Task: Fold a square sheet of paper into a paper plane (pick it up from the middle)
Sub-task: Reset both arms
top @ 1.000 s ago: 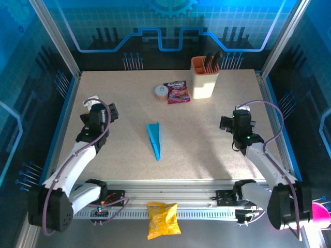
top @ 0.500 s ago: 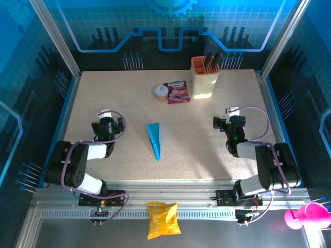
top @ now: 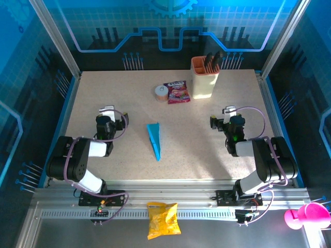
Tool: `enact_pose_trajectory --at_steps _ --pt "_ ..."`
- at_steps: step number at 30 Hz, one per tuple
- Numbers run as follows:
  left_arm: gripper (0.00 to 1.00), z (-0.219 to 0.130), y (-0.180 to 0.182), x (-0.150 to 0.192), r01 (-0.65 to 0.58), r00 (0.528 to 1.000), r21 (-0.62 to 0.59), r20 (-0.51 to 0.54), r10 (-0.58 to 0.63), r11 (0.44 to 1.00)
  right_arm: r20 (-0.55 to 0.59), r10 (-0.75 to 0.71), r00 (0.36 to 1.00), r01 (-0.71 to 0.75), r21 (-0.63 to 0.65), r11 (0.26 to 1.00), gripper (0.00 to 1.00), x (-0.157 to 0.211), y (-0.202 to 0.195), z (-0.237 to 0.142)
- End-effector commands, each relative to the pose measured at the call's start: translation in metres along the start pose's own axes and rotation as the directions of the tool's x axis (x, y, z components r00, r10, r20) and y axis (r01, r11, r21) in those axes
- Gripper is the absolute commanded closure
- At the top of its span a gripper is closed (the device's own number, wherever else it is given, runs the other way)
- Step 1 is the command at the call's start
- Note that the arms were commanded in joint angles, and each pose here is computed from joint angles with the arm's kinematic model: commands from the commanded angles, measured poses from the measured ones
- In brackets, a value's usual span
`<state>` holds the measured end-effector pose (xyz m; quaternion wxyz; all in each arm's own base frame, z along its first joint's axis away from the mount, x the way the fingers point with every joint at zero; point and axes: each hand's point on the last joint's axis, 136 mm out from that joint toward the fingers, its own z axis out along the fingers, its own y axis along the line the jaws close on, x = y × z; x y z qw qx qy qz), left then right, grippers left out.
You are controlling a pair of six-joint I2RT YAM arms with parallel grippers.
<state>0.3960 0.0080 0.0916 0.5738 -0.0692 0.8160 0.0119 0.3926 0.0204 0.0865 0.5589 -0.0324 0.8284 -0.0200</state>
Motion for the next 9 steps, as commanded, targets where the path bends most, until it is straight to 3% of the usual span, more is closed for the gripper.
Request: enact_pose_trajectory --at_steps 1,9 --pt "0.00 0.0002 -0.0012 -0.0048 -0.006 1.000 0.022 0.027 0.006 1.000 0.047 -0.019 0.999 0.018 0.015 1.000 0.01 -0.0154 -0.0015 0.0022" --pt "0.00 -0.0009 -0.0016 -0.0051 -0.016 0.999 0.015 0.035 0.016 1.000 0.045 -0.003 0.999 0.003 -0.011 1.000 0.01 -0.0148 -0.0025 0.0022"
